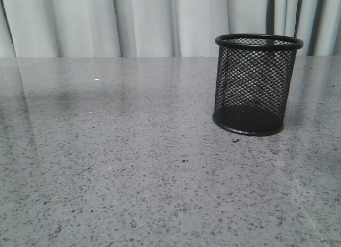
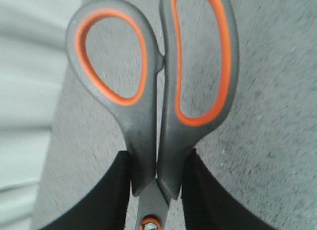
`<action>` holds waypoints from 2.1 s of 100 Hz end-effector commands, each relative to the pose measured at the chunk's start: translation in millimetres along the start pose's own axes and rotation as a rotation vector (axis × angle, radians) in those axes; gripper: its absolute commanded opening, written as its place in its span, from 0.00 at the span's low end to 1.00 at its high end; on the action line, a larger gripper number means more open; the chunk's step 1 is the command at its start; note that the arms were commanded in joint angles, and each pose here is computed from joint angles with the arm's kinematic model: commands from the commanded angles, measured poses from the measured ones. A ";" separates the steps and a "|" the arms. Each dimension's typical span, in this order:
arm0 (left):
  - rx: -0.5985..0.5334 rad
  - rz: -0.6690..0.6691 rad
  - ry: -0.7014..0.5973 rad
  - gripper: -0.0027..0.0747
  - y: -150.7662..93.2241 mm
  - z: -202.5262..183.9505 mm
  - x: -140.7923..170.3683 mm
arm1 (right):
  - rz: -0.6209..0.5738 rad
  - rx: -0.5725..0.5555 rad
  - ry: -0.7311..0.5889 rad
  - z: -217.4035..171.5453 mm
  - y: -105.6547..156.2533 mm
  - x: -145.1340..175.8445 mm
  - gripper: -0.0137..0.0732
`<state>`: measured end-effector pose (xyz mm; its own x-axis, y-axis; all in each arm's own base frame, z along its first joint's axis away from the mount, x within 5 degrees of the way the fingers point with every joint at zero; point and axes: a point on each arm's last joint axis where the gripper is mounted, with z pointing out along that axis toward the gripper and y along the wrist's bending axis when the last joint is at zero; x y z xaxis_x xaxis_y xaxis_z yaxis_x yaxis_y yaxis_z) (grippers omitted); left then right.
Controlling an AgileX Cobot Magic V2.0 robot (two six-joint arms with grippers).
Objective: Put scissors into bucket
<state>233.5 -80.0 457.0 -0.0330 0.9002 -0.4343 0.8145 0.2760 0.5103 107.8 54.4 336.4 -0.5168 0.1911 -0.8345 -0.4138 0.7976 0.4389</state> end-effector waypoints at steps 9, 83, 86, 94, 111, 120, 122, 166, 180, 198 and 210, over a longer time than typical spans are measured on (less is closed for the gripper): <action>-0.038 0.029 -0.149 0.01 -26.4 -44.5 -29.3 | 0.041 -0.184 -0.154 -3.8 20.2 -25.0 0.62; -0.014 0.128 -0.302 0.01 -99.8 -43.4 -115.0 | -0.005 -0.431 -0.161 -6.5 56.9 -90.3 0.62; -0.014 0.132 -0.309 0.01 -102.4 -42.1 -118.5 | -0.005 -0.431 -0.161 -6.5 56.9 -90.3 0.62; -0.019 0.140 -0.342 0.01 -109.4 -40.0 -128.6 | -0.005 -0.431 -0.161 -6.5 56.9 -90.3 0.62; -0.030 0.150 -0.392 0.01 -118.8 -35.1 -144.3 | -0.005 -0.432 -0.160 -6.6 57.0 -90.2 0.62; -0.038 0.152 -0.428 0.01 -121.4 -35.6 -150.3 | -0.006 -0.431 -0.158 -6.5 57.0 -90.1 0.62; -0.039 0.149 -0.437 0.01 -121.5 -36.6 -151.7 | -0.006 -0.431 -0.158 -6.5 57.0 -90.1 0.62; -0.048 0.142 -0.483 0.01 -119.5 -41.1 -161.8 | -0.056 -0.425 -0.162 -6.3 56.8 -89.5 0.16; -0.032 0.145 -0.442 0.14 -120.7 -39.4 -158.4 | -0.058 -0.425 -0.162 -6.3 56.8 -89.5 0.08; -0.026 0.127 -0.422 0.50 -119.8 -38.6 -156.5 | -0.055 -0.417 -0.171 -6.2 56.2 -90.3 0.08; -0.052 0.016 -0.403 0.61 -107.7 -36.4 -152.2 | -0.069 -0.387 -0.174 -5.1 53.7 -90.5 0.09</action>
<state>125.2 -248.8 471.5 0.2517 0.7720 -0.5837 0.8128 0.1588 0.5605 128.8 79.0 423.2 -0.4140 0.2173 -0.8840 -0.7033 0.5402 0.4622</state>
